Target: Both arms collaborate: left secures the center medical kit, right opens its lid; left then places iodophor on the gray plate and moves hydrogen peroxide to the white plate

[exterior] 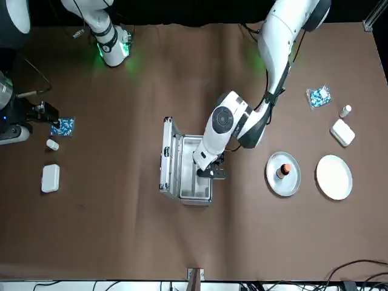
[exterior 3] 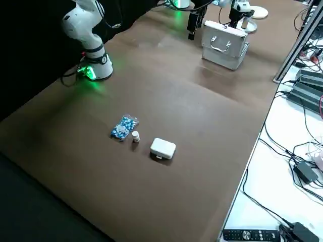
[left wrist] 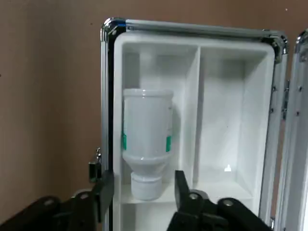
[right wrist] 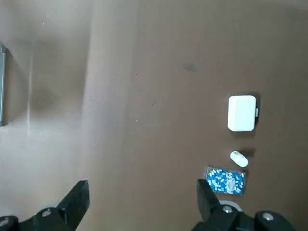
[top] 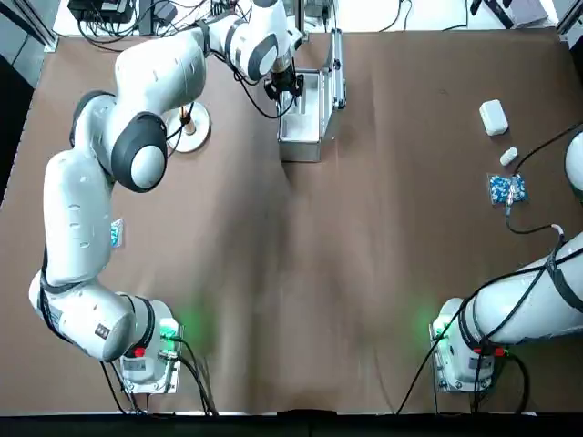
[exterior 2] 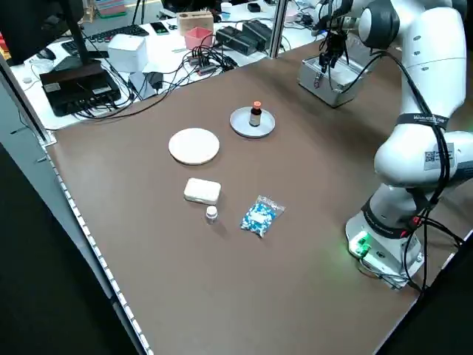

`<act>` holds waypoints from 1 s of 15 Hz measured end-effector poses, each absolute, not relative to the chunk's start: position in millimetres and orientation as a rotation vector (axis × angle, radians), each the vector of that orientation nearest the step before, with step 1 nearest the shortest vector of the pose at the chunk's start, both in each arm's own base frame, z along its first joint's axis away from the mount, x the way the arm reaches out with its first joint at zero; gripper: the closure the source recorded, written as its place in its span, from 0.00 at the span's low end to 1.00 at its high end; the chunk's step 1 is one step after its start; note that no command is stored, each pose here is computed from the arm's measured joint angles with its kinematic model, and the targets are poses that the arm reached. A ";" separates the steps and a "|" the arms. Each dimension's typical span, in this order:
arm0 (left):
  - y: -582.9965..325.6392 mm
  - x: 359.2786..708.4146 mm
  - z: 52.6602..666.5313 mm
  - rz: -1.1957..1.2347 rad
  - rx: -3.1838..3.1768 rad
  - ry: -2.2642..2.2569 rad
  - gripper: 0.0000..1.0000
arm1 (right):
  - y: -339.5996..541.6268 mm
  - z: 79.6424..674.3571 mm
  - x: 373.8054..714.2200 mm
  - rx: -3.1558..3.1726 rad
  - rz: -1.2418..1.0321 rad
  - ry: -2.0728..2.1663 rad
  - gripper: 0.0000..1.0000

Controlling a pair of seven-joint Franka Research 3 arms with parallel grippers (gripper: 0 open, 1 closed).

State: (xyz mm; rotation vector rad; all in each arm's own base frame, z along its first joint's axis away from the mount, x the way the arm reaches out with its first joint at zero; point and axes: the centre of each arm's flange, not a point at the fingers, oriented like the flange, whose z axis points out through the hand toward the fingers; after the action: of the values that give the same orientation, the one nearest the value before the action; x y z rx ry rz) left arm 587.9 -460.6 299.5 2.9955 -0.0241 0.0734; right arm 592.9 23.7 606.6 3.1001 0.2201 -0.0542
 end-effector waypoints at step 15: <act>-470.4 583.8 278.5 0.048 2.999 -0.052 0.56 | 24.7 601.8 590.4 3.100 -0.099 0.223 0.01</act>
State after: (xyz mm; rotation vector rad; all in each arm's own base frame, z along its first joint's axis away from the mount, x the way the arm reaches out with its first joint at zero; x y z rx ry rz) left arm 583.8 -470.4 278.5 2.9992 -0.0517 0.0481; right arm 590.4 24.7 601.8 3.0996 0.2226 -0.0992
